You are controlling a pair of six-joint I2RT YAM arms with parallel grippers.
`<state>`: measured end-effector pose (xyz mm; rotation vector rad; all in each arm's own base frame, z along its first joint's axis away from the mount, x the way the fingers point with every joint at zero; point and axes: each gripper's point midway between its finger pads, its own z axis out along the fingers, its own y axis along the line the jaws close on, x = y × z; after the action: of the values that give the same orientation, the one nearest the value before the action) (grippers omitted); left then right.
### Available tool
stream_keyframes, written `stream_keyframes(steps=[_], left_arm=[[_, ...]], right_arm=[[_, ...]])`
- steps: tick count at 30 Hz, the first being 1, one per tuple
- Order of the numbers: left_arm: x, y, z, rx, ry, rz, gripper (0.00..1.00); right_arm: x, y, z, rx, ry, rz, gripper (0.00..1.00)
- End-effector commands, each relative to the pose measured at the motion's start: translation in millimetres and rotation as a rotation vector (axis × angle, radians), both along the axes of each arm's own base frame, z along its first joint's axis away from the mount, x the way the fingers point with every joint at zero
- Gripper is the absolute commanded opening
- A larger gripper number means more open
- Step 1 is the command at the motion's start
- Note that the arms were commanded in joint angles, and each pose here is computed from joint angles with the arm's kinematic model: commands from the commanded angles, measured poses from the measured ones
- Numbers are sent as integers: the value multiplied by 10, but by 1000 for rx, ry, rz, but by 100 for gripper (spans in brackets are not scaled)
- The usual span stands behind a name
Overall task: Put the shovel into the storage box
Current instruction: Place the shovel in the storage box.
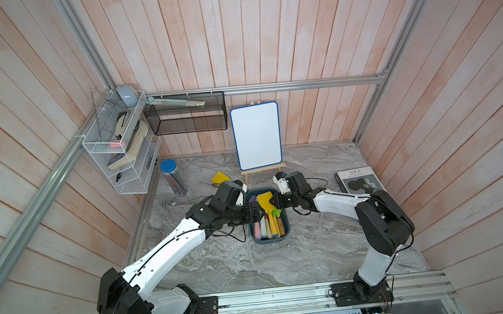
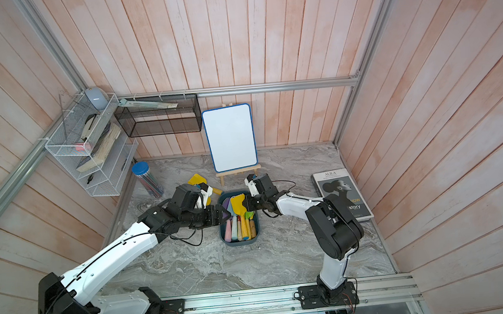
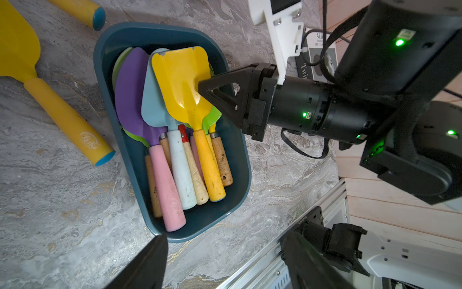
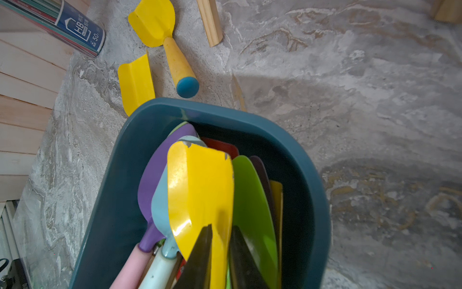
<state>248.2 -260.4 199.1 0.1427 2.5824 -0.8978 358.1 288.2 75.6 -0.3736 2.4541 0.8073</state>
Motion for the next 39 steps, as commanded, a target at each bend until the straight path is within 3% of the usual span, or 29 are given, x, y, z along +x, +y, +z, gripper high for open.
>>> stream_keyframes(steps=[1,14,28,39], left_arm=[[5,30,-81,30,1,4,79],[158,455,-475,207,94,191,79],[578,943,-1030,273,203,343,79],[913,914,-1267,227,239,365,79]], right_arm=[[34,-43,-2,-30,1,-9,21],[36,-155,292,-101,-38,-47,26],[-73,-238,855,-138,-125,-73,27],[-180,-375,972,-149,-155,-93,28]])
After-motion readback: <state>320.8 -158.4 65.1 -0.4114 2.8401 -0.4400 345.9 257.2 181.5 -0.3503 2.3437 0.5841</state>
